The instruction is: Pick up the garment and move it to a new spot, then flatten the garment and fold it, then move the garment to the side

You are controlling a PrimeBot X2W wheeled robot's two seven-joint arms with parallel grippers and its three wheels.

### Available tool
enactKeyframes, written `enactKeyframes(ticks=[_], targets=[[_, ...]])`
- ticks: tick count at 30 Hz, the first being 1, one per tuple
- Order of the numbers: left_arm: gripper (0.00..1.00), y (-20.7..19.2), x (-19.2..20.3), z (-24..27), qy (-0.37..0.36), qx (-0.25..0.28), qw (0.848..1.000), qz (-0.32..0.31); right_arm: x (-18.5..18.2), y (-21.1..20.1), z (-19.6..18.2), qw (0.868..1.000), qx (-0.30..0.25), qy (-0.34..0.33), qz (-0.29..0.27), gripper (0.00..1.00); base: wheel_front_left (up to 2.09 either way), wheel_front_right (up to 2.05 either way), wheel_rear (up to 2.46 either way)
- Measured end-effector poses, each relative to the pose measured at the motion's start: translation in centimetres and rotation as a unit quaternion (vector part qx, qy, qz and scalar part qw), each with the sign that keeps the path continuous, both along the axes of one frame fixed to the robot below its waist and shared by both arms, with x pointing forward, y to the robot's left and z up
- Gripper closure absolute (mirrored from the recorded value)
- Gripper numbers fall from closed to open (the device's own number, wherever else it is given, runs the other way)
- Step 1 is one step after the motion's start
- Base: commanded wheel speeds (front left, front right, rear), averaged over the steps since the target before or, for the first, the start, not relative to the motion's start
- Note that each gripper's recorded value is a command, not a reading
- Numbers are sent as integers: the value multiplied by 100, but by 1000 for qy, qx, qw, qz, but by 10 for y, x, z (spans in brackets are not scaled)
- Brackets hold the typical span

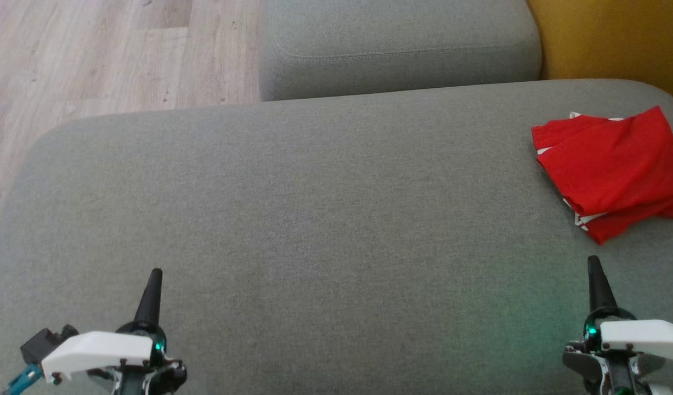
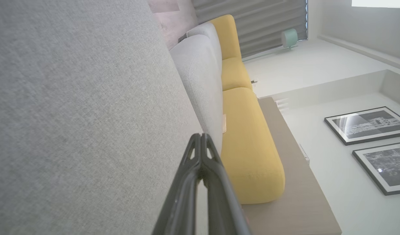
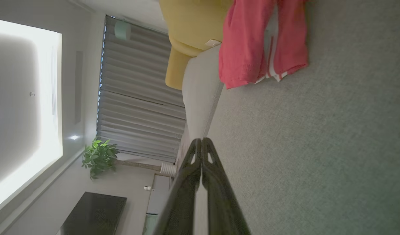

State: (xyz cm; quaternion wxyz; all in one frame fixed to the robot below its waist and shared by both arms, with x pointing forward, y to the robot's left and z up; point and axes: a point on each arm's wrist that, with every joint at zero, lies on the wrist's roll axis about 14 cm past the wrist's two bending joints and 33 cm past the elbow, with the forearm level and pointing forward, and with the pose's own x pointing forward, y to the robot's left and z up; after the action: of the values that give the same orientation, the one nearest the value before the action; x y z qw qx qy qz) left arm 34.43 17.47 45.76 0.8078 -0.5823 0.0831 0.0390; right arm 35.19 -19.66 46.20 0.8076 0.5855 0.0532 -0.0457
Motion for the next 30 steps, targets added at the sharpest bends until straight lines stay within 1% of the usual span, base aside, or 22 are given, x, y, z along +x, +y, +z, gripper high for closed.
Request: enactKeyframes(ticks=[12, 25, 30], targets=[[100, 5, 13, 7, -13, -78, 997, 12, 11, -5, 8, 997, 75, -12, -13, 100, 0, 0, 0], [100, 11, 27, 16, -33, -155, 987, 25, 21, -10, 16, 988, 149, -29, -25, 100, 0, 0, 0], [100, 13, 30, 19, -38, -163, 986, 26, 21, -11, 16, 987, 155, -29, -27, 100, 0, 0, 0]])
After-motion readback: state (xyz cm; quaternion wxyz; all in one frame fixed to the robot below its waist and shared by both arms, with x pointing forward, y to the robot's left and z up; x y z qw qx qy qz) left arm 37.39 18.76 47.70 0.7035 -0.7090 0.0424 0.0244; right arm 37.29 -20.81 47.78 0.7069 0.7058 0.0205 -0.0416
